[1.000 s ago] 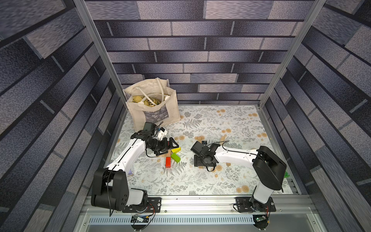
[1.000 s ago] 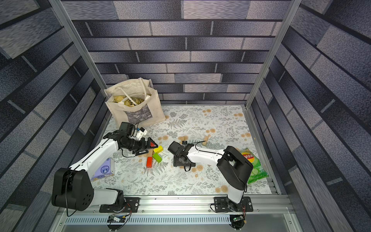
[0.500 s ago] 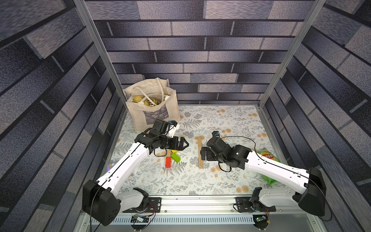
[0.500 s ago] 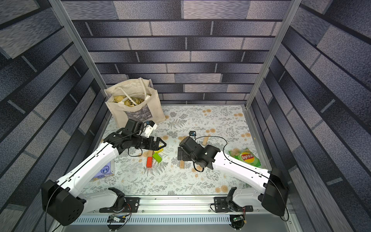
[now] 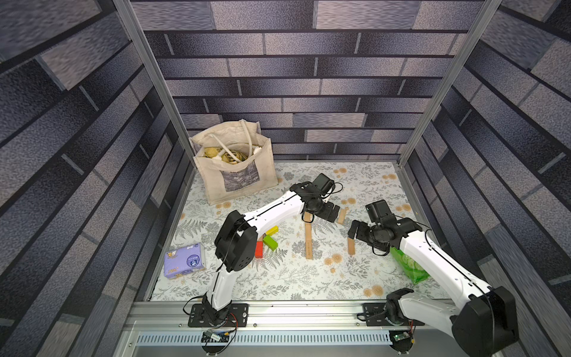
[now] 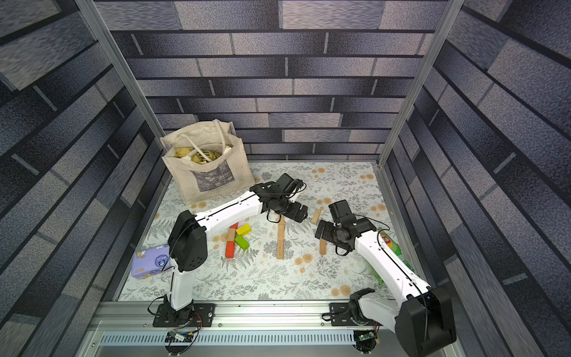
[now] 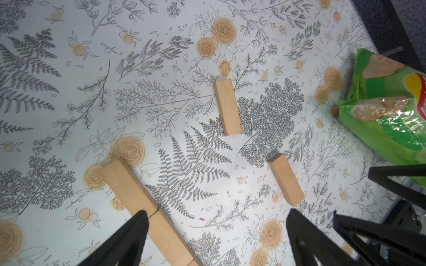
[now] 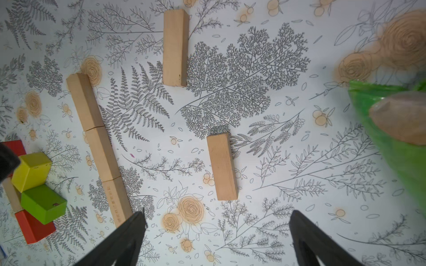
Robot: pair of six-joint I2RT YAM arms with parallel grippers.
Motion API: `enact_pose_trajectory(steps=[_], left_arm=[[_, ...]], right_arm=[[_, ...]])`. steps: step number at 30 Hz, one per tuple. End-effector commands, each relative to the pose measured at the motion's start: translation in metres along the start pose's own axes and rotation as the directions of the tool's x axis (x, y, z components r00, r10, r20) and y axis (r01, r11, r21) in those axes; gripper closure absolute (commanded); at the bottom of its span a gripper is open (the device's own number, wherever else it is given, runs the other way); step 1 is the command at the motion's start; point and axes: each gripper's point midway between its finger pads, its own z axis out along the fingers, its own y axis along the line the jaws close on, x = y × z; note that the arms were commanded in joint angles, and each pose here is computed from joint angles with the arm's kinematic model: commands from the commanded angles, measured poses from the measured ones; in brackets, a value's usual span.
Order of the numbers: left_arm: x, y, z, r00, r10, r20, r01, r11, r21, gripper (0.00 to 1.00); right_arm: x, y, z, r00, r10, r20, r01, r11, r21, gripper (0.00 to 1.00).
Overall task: Assemble the letter k with building blocks
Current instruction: Pick up the building block from the center of the board.
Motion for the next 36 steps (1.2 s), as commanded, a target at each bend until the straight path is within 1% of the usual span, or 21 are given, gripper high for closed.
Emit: enact_pose_trajectory(steps=[1, 4, 6, 12, 15, 20, 23, 27, 36], left_arm=[[-0.019, -0.002, 0.005, 1.0, 0.019, 0.0, -0.019, 0.998, -0.068, 0.08], [-0.023, -0.001, 0.024, 1.0, 0.006, -0.024, -0.009, 0.993, -0.119, 0.11], [-0.022, 0.002, 0.037, 0.999, -0.019, -0.044, 0.013, 0.991, -0.132, 0.13], [-0.018, -0.006, 0.063, 0.997, -0.043, -0.06, 0.037, 0.995, -0.093, 0.2], [-0.012, -0.011, 0.077, 0.997, -0.032, -0.076, 0.026, 0.997, -0.077, 0.23], [-0.012, -0.024, 0.09, 0.999, -0.005, -0.052, 0.002, 0.998, -0.062, 0.23], [-0.013, -0.03, 0.099, 0.999, 0.015, -0.036, -0.017, 0.998, -0.059, 0.21], [-0.013, -0.027, 0.111, 1.0, 0.006, -0.019, -0.007, 0.996, -0.084, 0.21], [-0.013, -0.018, 0.133, 1.0, -0.023, 0.003, 0.023, 0.992, -0.122, 0.21]], right_arm=[[0.001, -0.005, 0.004, 0.998, 0.015, -0.056, -0.019, 0.998, -0.057, 0.0], [-0.007, -0.019, -0.001, 0.999, 0.04, -0.036, -0.042, 0.998, -0.053, 0.0], [-0.009, -0.029, -0.003, 0.997, 0.067, -0.027, -0.068, 0.996, -0.056, 0.0], [0.0, -0.042, 0.003, 0.994, 0.092, -0.052, -0.095, 0.993, -0.072, 0.0], [0.001, -0.036, 0.007, 0.994, 0.091, -0.063, -0.098, 0.988, -0.119, 0.0], [-0.001, -0.033, 0.006, 0.996, 0.075, -0.054, -0.082, 0.987, -0.137, 0.0], [-0.001, -0.033, 0.005, 0.996, 0.077, -0.05, -0.083, 0.986, -0.141, 0.0], [-0.002, -0.029, 0.001, 0.996, 0.078, -0.046, -0.084, 0.983, -0.162, 0.0], [0.004, -0.02, -0.005, 0.995, 0.06, -0.074, -0.075, 0.974, -0.214, 0.0]])
